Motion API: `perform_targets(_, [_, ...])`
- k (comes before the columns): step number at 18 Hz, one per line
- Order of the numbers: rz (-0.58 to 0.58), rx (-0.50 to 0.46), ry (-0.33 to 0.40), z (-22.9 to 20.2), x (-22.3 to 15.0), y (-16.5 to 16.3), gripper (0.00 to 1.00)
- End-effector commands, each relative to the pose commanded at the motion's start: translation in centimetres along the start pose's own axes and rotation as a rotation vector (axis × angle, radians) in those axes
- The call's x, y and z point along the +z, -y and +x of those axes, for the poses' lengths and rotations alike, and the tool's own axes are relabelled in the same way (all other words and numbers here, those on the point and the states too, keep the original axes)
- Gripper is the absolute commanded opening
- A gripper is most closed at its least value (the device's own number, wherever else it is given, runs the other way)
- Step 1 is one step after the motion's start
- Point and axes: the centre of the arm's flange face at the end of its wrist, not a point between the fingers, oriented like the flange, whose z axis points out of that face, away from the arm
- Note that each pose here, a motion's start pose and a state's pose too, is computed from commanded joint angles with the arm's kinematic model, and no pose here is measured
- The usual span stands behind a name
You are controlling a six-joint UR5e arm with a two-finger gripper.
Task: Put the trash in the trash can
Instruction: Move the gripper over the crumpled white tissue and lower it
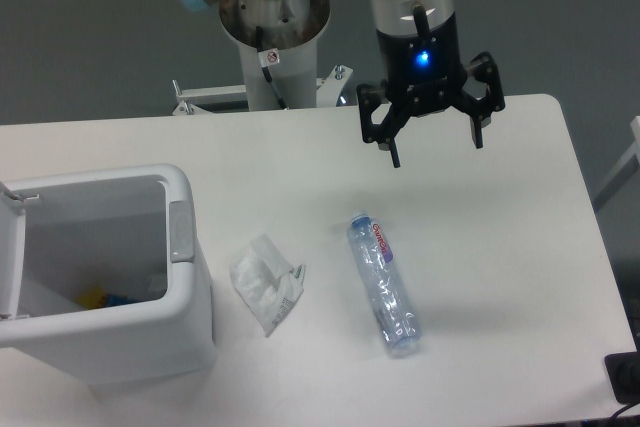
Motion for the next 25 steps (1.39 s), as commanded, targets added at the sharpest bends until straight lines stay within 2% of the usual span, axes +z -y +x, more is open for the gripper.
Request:
perform_targets(8, [-0.036, 0.015, -0.039, 2.6, 2.0, -1.1, 1.0])
perform_targets(11, [-0.067, 0.065, -0.071, 6.3, 6.1, -3.0, 1.0])
perform_targets(14, [-0.093, 0.105, -0.08, 9.9, 9.7, -7.1, 1.0])
perform_targets(21, [-0.191, 0.291, -0.177, 18.4, 15.0, -8.4, 1.0])
perform_targets(24, [-0.22, 0.326, -0.214, 21.8, 16.6, -9.1, 1.0])
perform_targets(25, [-0.232, 0.288, -0.244, 23.3, 18.5, -9.8, 1.0])
